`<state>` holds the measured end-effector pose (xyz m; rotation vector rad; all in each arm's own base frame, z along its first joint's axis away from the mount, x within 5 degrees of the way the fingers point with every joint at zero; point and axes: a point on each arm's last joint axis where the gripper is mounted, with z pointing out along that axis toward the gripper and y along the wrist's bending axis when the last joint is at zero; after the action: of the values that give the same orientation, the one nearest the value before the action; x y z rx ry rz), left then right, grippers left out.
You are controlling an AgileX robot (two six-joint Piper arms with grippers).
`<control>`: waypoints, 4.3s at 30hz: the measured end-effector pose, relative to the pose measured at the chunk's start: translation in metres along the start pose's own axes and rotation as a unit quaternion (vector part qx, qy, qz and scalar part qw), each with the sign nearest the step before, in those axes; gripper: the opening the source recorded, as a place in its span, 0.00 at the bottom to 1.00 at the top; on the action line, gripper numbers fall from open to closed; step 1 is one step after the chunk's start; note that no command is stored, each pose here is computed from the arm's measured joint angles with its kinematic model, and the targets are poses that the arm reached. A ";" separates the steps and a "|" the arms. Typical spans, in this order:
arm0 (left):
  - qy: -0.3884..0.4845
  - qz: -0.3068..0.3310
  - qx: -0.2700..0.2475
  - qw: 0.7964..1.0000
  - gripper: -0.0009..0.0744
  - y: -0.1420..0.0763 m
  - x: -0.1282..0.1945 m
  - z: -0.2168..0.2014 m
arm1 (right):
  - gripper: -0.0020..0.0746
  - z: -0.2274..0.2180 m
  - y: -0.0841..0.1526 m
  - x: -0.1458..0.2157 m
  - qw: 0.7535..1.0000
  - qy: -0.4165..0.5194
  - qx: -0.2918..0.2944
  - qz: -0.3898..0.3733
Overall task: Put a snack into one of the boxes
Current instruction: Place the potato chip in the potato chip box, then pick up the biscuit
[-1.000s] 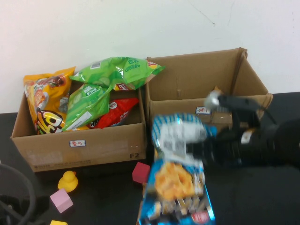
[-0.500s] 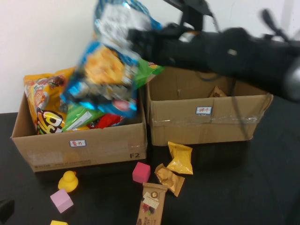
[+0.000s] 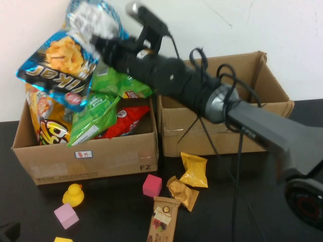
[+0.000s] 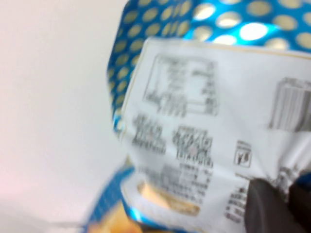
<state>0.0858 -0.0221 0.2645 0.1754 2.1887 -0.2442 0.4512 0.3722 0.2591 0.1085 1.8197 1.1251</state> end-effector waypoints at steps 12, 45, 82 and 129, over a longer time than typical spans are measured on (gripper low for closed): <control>-0.011 -0.001 -0.002 1.000 0.01 0.000 -0.002 0.000 | 0.84 -0.007 0.011 0.007 0.970 0.096 -0.033 -0.222; 0.153 -0.028 0.113 0.981 0.01 -0.010 0.006 0.040 | 0.03 -0.229 0.008 -0.171 0.833 0.340 0.269 -0.344; 0.339 0.106 0.083 0.931 0.88 -0.128 -0.002 0.237 | 0.03 -0.402 -0.069 -0.012 0.777 0.454 0.294 -0.322; 0.288 0.078 0.102 0.949 0.59 -0.159 -0.034 0.251 | 0.03 -0.396 -0.074 -0.025 0.773 0.396 0.321 -0.378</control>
<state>0.2679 -0.2373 0.1650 0.5981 2.7055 -0.3633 0.1931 0.0622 0.2677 -0.7573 2.5535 -0.1275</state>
